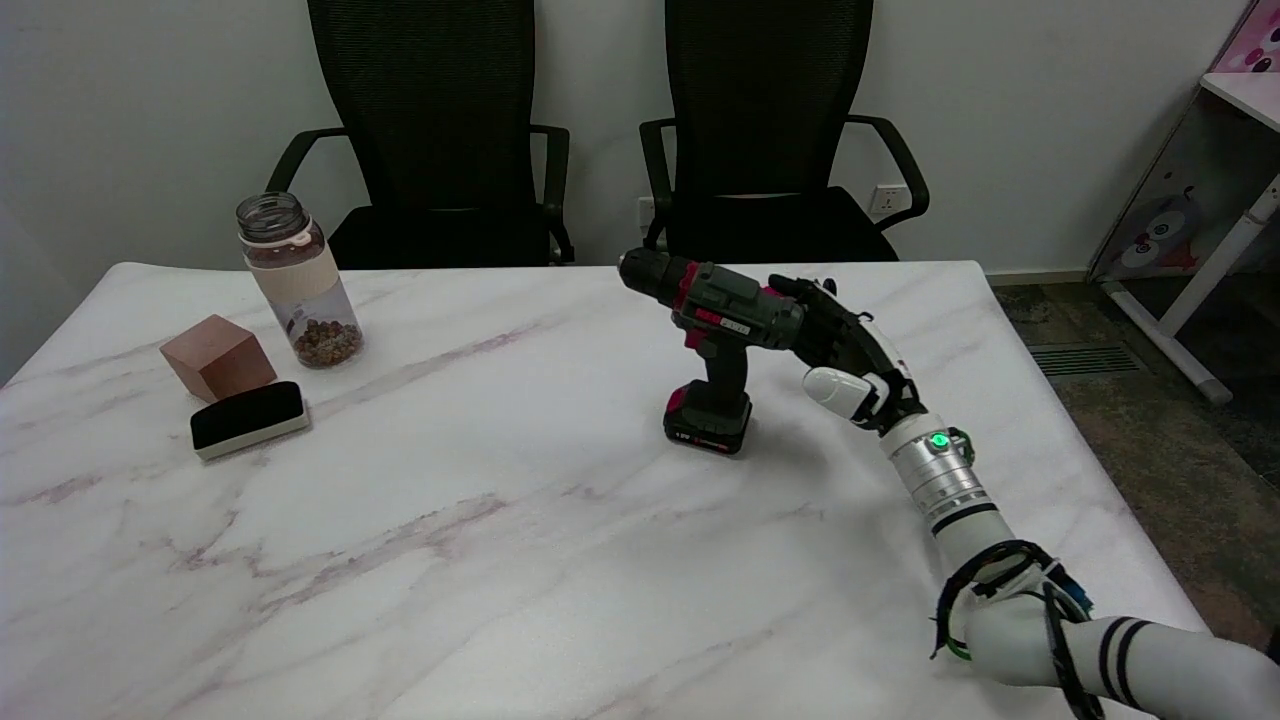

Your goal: Pick up the power screwdriver.

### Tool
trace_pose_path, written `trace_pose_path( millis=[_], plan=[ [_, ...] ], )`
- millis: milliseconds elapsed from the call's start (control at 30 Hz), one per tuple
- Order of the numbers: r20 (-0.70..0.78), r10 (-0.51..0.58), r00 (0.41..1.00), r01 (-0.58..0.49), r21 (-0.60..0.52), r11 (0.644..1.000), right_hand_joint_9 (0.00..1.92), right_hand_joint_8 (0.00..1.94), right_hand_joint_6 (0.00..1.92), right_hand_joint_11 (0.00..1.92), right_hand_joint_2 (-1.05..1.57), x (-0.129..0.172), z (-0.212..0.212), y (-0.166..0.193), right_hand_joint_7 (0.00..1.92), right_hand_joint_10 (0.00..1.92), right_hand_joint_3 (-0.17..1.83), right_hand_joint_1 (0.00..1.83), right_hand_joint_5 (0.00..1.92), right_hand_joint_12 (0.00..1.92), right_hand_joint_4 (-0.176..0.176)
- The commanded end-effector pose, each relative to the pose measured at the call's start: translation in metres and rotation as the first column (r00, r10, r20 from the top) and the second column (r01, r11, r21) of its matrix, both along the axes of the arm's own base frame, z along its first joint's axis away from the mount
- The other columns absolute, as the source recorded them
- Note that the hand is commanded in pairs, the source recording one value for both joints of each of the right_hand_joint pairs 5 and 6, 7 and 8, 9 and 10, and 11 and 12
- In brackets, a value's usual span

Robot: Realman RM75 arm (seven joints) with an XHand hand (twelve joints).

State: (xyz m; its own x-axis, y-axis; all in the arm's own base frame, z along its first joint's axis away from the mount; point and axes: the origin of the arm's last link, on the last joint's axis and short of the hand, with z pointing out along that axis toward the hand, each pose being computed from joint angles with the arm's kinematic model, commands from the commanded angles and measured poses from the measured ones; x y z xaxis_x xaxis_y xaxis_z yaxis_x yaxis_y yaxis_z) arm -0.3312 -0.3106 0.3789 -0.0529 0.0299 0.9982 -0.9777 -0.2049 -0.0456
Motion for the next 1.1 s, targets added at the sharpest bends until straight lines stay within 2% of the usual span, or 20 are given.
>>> trace_pose_path(
  millis=[33, 400, 1100],
  plan=[
    [0.08, -0.025, 0.997, 0.022, 0.039, 0.999, 0.33, 0.45, 0.45, 0.39, -0.42, -0.02, -0.039, -0.032, 0.45, 0.33, 1.01, 0.92, 0.45, 0.39, 0.176],
    [0.129, -0.015, 0.992, 0.008, 0.056, 0.998, 0.33, 0.46, 0.46, 0.37, -0.43, -0.02, -0.063, -0.038, 0.46, 0.33, 1.01, 0.92, 0.46, 0.37, 0.176],
    [0.103, -0.001, 0.995, -0.009, 0.092, 0.996, 0.32, 0.47, 0.47, 0.37, -0.37, -0.011, -0.07, -0.05, 0.47, 0.32, 0.91, 0.93, 0.47, 0.37, 0.176]
  ],
)
